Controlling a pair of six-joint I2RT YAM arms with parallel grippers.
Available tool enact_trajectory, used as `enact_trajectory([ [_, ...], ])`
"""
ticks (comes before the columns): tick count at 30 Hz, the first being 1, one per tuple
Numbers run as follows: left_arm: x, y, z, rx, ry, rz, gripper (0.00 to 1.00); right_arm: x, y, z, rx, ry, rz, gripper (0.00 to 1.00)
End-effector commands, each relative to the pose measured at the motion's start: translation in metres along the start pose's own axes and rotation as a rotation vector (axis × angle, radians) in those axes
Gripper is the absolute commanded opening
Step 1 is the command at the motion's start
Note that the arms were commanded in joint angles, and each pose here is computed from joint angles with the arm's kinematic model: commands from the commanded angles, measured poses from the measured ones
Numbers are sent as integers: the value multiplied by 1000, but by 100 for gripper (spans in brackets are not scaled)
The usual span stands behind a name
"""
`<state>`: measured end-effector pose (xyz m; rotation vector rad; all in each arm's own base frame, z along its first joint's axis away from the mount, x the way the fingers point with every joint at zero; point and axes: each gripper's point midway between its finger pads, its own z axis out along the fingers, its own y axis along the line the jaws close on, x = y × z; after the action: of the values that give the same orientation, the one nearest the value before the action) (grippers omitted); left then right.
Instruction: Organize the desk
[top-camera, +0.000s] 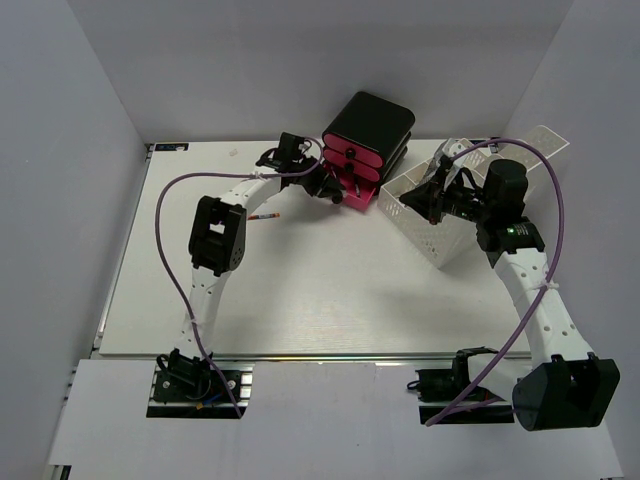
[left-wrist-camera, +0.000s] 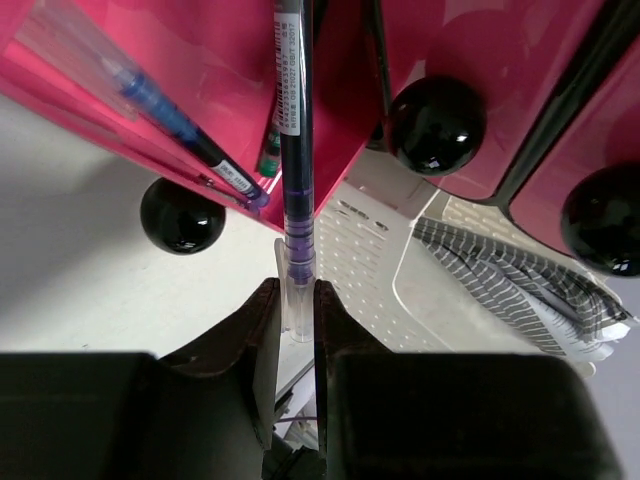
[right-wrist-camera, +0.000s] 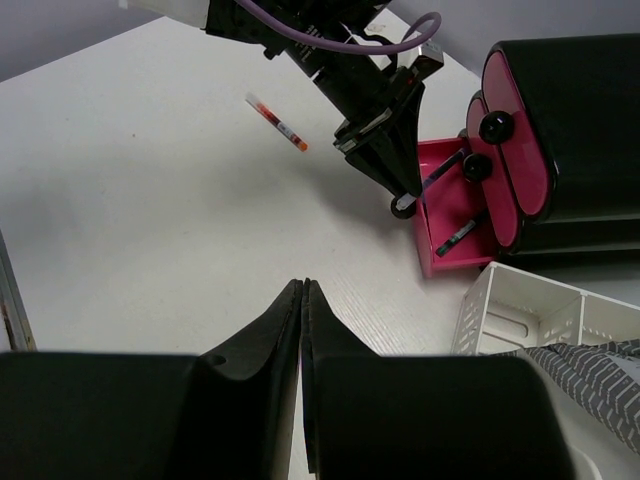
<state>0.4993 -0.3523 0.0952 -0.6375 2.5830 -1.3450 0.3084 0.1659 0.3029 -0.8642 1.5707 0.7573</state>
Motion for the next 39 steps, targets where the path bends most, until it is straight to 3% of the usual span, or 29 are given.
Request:
enact_trajectory([
  [1,-5,-41,-11,91,-23,39,13,-13,-1,-4,15,-39,-40,7],
  [20,-13,-60,-4,170,-21,23,44,-10,-4,-7,16,-38,-31,9],
  [25,-8,-83,-18,235,-9,45,44,-8,1,-7,-24,-38,-40,15],
  [28,4,-97,-42,294,17,87,35,-2,18,-7,-136,-32,-74,29],
  [29,19,-118,-70,350,30,144,33,7,24,-7,-189,-17,-108,41],
  [30,23,-120,-84,373,26,172,16,9,32,-8,-237,-22,-134,45],
  [31,34,-101,-85,377,40,194,8,10,43,-9,-312,-37,-148,51],
  [32,39,-99,-99,409,32,260,3,15,47,-9,-347,-40,-153,52],
  [33,59,-117,-138,486,43,358,0,20,53,-9,-379,-42,-186,53],
  [34,67,-114,-153,515,35,429,0,21,57,-9,-408,-54,-195,54],
  [35,71,-77,-154,475,27,507,0,26,61,-7,-430,-53,-194,54],
  [36,86,-75,-183,457,15,571,0,31,64,-4,-447,-51,-225,54],
  [37,91,-45,-185,375,0,599,3,38,68,0,-460,-41,-232,54],
  [38,83,-26,-191,293,-72,770,13,45,67,6,-461,-24,-237,54],
  [39,71,-4,-207,111,-192,784,24,53,72,17,-470,7,-272,53],
])
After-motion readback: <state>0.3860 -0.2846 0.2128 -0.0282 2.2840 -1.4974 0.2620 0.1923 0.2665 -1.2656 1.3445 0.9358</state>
